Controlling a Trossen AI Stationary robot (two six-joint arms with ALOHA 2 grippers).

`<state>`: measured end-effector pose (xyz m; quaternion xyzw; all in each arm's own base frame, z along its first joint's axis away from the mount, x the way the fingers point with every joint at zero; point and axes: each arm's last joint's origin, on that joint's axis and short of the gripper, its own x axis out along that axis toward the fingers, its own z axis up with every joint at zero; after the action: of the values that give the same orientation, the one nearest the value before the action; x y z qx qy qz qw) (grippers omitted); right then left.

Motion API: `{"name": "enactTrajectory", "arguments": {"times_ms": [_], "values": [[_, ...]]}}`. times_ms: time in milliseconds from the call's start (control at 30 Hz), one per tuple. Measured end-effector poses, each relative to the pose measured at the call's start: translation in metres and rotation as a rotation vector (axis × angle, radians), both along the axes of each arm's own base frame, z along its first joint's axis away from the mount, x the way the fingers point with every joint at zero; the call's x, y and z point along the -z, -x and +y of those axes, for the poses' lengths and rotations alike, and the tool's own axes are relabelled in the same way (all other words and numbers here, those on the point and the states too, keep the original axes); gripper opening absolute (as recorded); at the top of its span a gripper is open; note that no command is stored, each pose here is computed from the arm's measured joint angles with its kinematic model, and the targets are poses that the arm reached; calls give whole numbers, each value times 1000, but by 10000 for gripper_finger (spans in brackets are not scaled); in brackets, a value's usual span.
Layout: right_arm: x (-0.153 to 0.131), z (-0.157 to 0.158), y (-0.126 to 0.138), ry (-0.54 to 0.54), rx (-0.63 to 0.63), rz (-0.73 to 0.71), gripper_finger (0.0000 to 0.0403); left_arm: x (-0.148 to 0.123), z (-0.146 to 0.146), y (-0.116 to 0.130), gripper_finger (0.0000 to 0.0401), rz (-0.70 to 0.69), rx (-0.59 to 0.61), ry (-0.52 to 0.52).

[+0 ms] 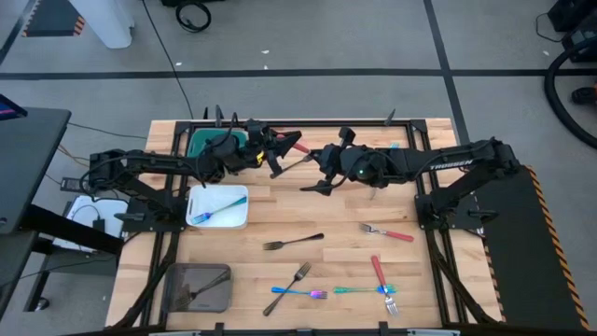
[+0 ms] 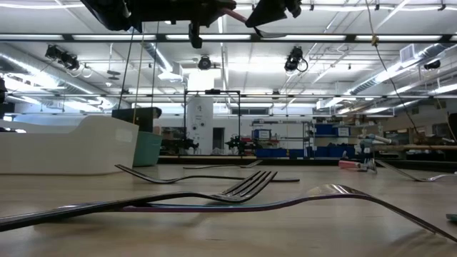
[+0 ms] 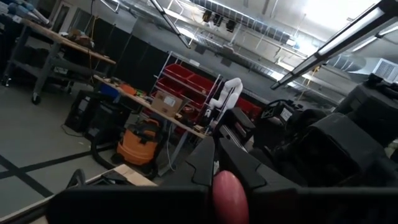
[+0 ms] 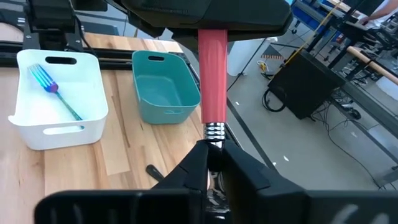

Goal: Sort silverware by color (type)
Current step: Put the pink fork into the green bin

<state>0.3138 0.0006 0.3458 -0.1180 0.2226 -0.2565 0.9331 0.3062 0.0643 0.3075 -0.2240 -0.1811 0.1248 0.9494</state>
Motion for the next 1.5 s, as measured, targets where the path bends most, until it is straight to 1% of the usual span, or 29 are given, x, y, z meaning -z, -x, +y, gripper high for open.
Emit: {"name": "enactTrajectory", "arguments": {"times_ms": [133, 233, 567, 800, 1000, 1233, 1367, 1500], "values": [[0, 0, 0, 6, 13, -2, 60, 0, 0, 0, 23, 20, 8, -67], [-1, 0, 0, 7, 15, -10, 65, -3, 1, 2, 23, 15, 37, -81], [-1, 0, 0, 9, 19, -14, 69, 1, 11, 3, 23, 52, 24, -76], [-1, -5, 0, 9, 29, 0, 69, 1, 10, 3, 23, 43, 50, -70], [-1, -11, 0, 17, 49, -2, 69, 1, 13, 4, 23, 62, 39, -111], [-2, -17, 0, 73, 65, 27, 69, 5, 26, 6, 23, 105, 45, -110], [-2, -18, 1, 109, 114, 40, 69, 3, 34, 12, 22, 128, 69, -121], [0, -19, 2, 112, 115, 61, 69, -1, 42, 25, 22, 206, 74, -146]]}}
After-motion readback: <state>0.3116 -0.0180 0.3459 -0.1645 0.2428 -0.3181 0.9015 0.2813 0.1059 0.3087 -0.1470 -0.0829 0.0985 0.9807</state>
